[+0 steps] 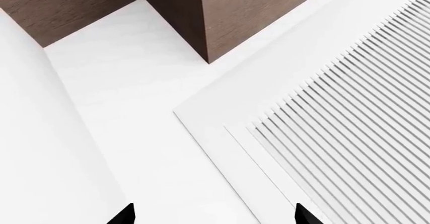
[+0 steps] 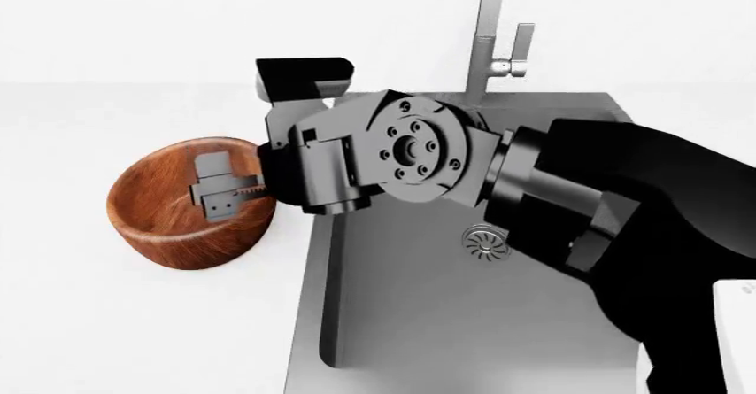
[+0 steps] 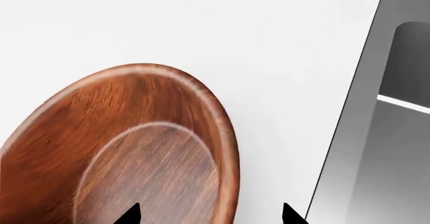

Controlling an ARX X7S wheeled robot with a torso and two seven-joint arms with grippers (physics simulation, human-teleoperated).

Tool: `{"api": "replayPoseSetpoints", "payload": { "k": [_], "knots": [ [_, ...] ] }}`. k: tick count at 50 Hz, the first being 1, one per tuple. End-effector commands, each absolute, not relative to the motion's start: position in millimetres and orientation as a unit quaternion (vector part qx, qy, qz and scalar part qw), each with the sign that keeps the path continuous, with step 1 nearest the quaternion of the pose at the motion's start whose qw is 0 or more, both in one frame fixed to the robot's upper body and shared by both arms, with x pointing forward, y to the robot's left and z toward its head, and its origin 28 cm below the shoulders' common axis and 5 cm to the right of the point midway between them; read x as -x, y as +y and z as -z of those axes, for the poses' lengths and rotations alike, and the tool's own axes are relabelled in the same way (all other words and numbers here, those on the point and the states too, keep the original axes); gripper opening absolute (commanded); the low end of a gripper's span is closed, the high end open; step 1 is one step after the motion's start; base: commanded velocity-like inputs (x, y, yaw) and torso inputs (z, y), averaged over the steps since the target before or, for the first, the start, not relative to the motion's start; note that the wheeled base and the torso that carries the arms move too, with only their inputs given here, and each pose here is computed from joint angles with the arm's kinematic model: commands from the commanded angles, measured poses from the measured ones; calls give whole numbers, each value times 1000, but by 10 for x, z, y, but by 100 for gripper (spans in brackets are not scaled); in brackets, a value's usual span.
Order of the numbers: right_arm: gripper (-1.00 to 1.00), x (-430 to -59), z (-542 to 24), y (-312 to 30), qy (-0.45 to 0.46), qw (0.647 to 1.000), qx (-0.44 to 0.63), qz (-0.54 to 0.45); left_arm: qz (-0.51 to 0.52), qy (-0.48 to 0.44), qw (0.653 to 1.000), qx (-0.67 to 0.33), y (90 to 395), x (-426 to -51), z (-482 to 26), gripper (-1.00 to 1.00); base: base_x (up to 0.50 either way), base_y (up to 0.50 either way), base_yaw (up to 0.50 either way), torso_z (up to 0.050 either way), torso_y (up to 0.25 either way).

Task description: Move the fresh-baked cupcake off the tray onto the counter, and place the bowl used for mixing into the sink.

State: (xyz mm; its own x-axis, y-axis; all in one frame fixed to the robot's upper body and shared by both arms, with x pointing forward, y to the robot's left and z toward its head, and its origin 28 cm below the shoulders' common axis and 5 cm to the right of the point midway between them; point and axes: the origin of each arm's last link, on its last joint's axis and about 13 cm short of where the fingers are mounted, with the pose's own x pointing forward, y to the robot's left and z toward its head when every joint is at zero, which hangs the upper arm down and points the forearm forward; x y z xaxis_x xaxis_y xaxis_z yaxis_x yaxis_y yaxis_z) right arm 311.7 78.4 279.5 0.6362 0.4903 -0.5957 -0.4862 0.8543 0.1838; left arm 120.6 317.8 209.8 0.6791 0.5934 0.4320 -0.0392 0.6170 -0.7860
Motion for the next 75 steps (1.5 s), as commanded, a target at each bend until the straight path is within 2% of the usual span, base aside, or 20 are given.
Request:
{"api": "replayPoseSetpoints", "payload": {
  "k": [1,35,36,54,75],
  "knots": [
    [100,-3163,-2738,773,321,910,-6,-261,-192,-351,827,395,3177,-1211,-2098,100,0,0,0,0,0],
    [100,-3159,-2458,777,318,907,5,-276,-193,-350,827,396,3182,-1218,-2087,100,0,0,0,0,0],
    [-100,-3157,-2458,773,313,909,17,-275,-193,-350,827,396,3182,-1218,-2087,100,0,0,0,0,0],
    [-100,-3163,-2685,778,290,923,26,-253,-193,-350,826,396,3182,-1212,-2088,100,0,0,0,0,0],
    [-100,-3201,-3265,744,188,958,59,-207,-193,-351,826,396,3178,-1206,-2100,100,0,0,0,0,0]
  ]
}}
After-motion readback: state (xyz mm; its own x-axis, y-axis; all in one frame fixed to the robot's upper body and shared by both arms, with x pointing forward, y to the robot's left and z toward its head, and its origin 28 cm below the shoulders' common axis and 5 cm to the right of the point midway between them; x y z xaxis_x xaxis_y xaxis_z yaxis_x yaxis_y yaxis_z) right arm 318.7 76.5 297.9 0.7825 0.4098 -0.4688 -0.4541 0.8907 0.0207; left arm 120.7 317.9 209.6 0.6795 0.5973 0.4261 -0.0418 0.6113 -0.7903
